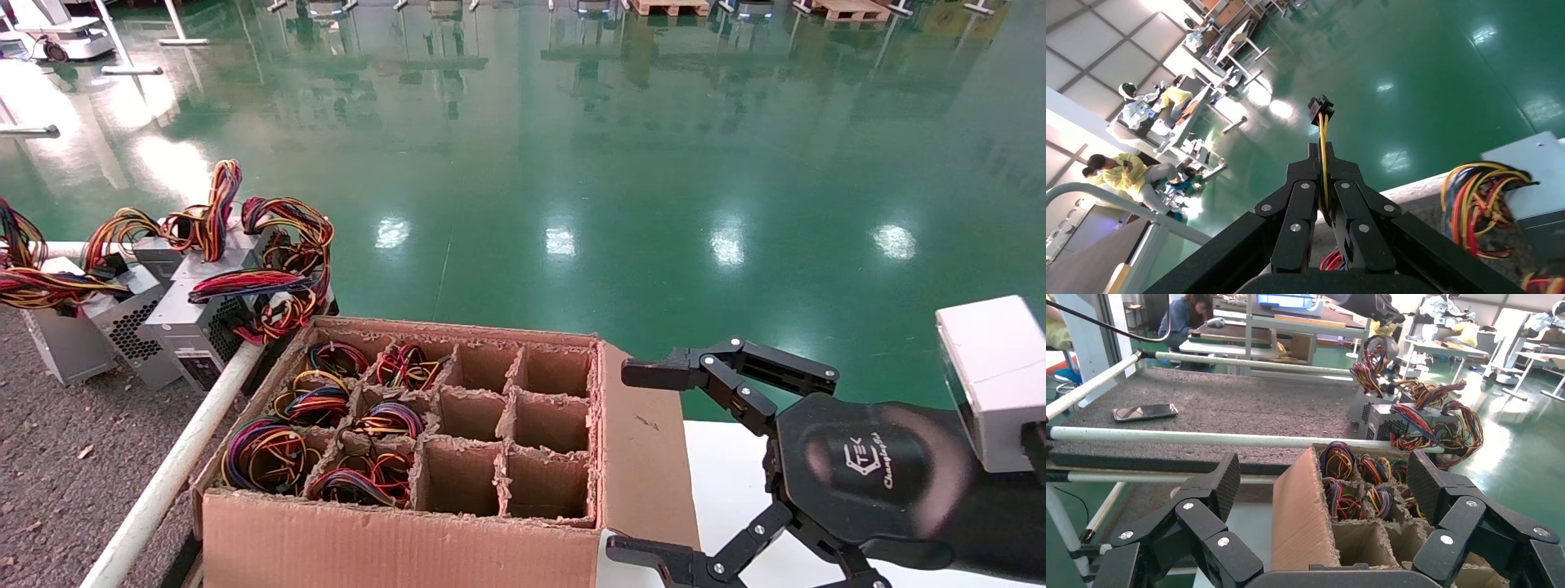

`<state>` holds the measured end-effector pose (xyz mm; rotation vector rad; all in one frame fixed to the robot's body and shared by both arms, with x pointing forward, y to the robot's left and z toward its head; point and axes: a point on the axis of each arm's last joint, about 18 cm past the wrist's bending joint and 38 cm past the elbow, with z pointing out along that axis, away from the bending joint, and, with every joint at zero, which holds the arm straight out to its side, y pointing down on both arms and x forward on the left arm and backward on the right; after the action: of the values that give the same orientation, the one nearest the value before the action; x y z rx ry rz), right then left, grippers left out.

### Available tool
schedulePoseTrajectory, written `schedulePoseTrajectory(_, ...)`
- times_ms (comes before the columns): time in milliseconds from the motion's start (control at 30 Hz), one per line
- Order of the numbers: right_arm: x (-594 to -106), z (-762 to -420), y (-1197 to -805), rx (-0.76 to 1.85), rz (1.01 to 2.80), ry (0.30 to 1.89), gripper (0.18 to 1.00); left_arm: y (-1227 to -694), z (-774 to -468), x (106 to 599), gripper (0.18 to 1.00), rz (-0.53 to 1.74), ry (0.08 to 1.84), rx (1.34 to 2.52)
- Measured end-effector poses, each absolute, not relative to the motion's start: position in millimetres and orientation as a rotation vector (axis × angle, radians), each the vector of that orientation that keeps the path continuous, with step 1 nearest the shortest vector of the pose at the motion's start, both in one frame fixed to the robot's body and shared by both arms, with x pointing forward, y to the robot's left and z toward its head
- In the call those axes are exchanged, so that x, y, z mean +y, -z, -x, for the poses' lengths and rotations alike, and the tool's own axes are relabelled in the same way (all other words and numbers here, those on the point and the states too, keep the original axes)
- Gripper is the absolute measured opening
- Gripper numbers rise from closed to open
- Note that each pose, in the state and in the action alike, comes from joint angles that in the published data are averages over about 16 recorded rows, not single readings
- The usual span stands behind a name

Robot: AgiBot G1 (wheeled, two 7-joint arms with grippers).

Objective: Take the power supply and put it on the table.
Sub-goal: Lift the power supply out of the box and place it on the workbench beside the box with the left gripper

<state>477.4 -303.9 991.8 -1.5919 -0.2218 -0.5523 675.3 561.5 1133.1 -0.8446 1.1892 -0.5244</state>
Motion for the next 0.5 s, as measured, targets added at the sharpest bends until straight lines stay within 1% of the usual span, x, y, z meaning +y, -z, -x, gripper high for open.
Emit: schedulePoseTrajectory(500, -304, -477, -992, -0.222, 1.592, 0.552, 1.0, -1119, -678, 564, 0.192, 0.886, 0.521, 1.207)
